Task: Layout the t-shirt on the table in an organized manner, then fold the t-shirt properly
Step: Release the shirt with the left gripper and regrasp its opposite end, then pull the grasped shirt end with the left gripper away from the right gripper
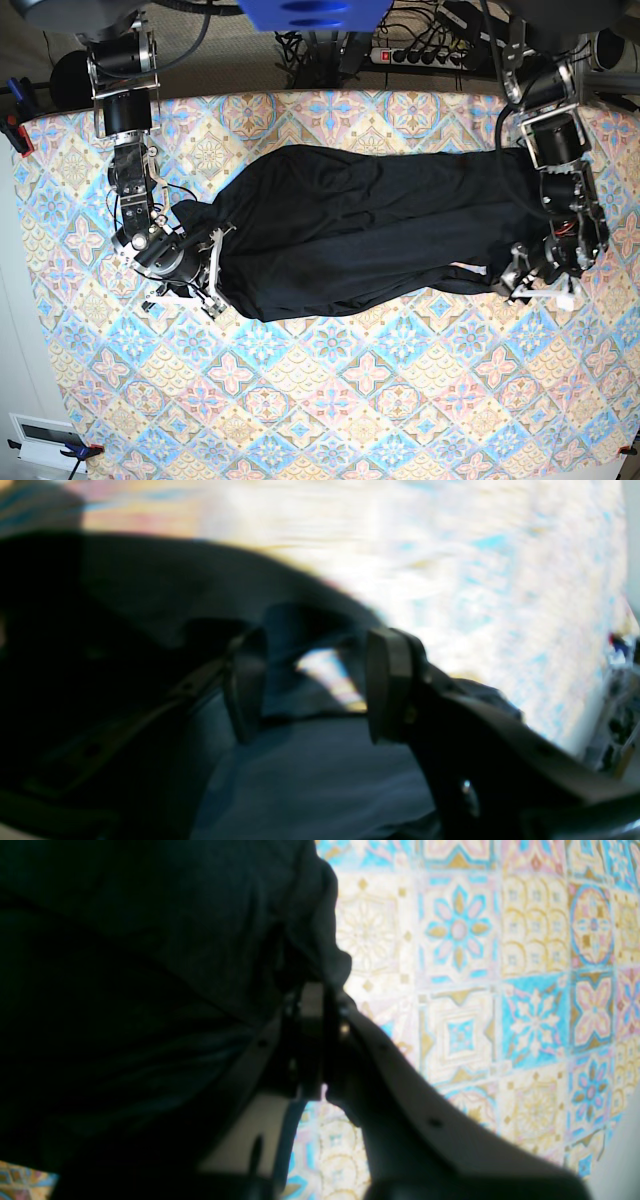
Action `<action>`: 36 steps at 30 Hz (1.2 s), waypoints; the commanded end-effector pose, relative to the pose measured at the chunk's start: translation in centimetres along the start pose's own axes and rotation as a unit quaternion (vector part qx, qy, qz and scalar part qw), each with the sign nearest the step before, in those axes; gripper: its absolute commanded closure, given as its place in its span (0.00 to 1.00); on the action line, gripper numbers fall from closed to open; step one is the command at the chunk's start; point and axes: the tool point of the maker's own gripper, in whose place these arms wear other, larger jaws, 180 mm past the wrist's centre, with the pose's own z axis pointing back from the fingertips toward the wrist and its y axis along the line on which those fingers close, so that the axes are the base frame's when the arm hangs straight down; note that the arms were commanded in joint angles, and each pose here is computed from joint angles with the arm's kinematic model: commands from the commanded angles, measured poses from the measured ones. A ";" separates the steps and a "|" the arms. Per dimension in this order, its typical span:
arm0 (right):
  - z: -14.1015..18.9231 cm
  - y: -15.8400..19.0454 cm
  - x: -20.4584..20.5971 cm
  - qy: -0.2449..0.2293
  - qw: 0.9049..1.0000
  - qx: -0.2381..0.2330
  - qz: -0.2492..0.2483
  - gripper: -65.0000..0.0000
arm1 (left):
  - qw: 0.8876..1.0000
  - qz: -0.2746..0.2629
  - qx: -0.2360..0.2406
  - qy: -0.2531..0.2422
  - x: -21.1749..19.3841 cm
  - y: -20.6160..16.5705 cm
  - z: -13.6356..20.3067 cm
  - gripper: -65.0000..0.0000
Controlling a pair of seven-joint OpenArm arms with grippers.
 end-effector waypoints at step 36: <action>3.3 -4.5 2.9 -0.055 0.997 -0.062 0.002 1.00 | 0.967 -0.095 -0.109 -0.209 13.8 -22.0 3.4 1.00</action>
